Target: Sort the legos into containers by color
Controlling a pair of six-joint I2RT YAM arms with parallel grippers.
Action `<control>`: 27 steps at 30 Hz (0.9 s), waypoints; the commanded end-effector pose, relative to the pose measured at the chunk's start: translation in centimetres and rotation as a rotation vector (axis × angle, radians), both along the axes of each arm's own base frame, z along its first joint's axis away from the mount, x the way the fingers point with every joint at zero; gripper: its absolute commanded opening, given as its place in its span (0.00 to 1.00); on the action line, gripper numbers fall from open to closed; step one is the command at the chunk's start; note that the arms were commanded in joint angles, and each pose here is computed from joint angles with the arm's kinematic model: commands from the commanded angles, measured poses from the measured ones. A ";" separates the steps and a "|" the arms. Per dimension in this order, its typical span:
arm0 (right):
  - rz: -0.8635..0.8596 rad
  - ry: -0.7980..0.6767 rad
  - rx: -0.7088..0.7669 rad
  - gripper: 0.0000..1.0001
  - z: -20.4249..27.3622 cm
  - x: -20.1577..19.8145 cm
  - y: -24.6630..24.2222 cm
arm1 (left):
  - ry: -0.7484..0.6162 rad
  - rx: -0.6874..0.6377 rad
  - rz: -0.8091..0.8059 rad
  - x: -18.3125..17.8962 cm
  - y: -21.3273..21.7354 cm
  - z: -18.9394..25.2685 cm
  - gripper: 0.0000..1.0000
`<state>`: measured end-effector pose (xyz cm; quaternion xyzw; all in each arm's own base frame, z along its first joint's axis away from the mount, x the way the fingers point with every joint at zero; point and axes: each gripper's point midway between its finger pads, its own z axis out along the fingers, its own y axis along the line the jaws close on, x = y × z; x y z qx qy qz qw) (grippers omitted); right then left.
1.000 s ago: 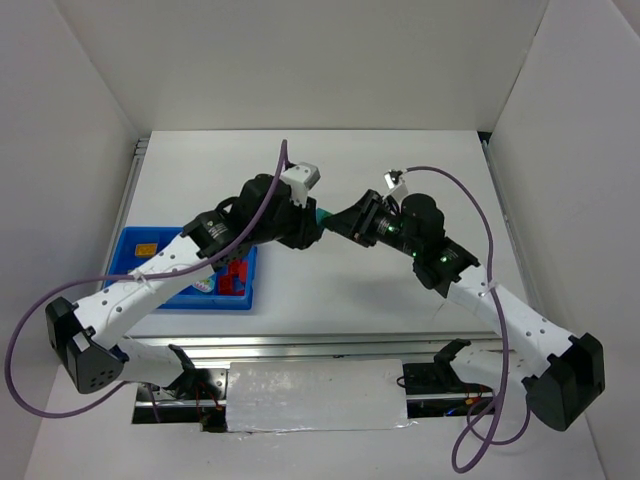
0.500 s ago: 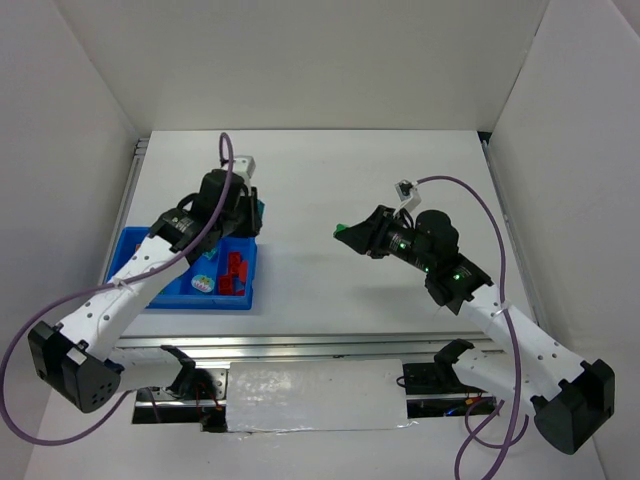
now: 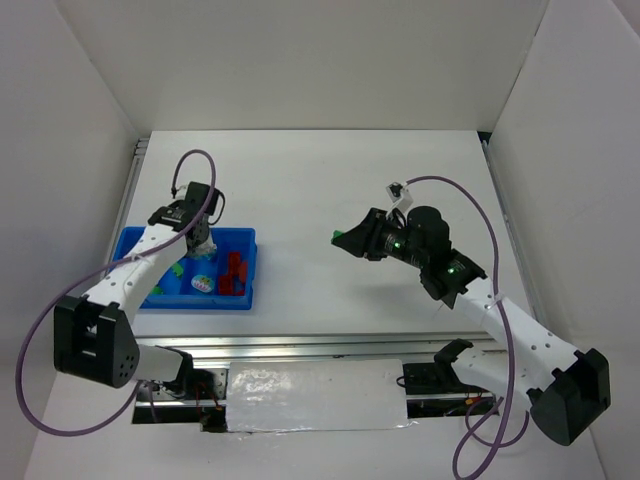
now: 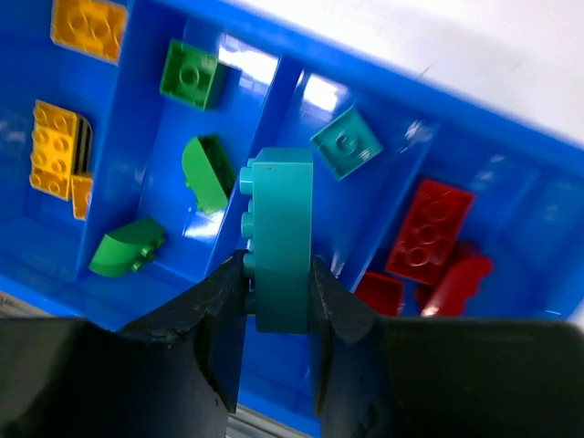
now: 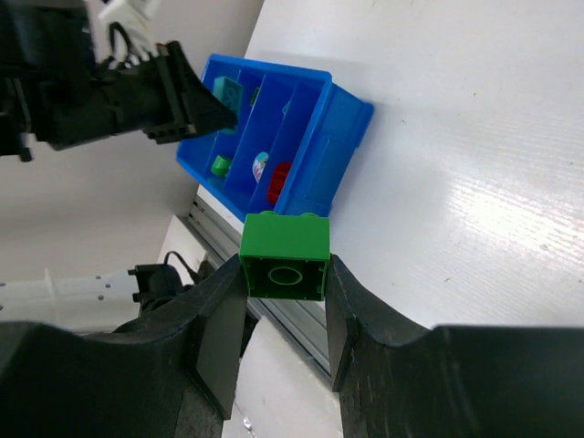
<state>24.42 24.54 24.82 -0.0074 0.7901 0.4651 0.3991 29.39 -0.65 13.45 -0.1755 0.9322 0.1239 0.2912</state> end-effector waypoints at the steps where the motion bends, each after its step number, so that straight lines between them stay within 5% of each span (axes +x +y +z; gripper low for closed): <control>1: 0.039 -0.056 0.020 0.00 2.4 0.1 0.6 | 0.028 0.003 0.046 -0.3 0.4 -1.7 0.43; 8: 0.059 -0.045 0.011 0.00 1.9 -0.1 0.8 | 0.063 0.010 0.075 -0.9 0.7 -2.5 0.99; 12: 0.085 -0.053 0.010 0.00 2.1 -0.3 1.1 | 0.066 0.007 0.076 -0.9 0.6 -1.6 0.99; 16: 0.142 -0.031 0.001 0.00 2.5 -0.6 1.8 | -0.082 -0.173 -0.125 0.9 -3.3 3.3 0.99; 22: 0.206 0.134 -0.028 0.00 4.0 -1.1 2.6 | -0.431 -0.547 -0.801 0.2 -14.8 12.3 0.99; 27: 0.371 0.224 0.064 0.00 6.5 -3.1 3.8 | -0.573 -0.639 -1.196 -3.9 -22.5 16.6 0.99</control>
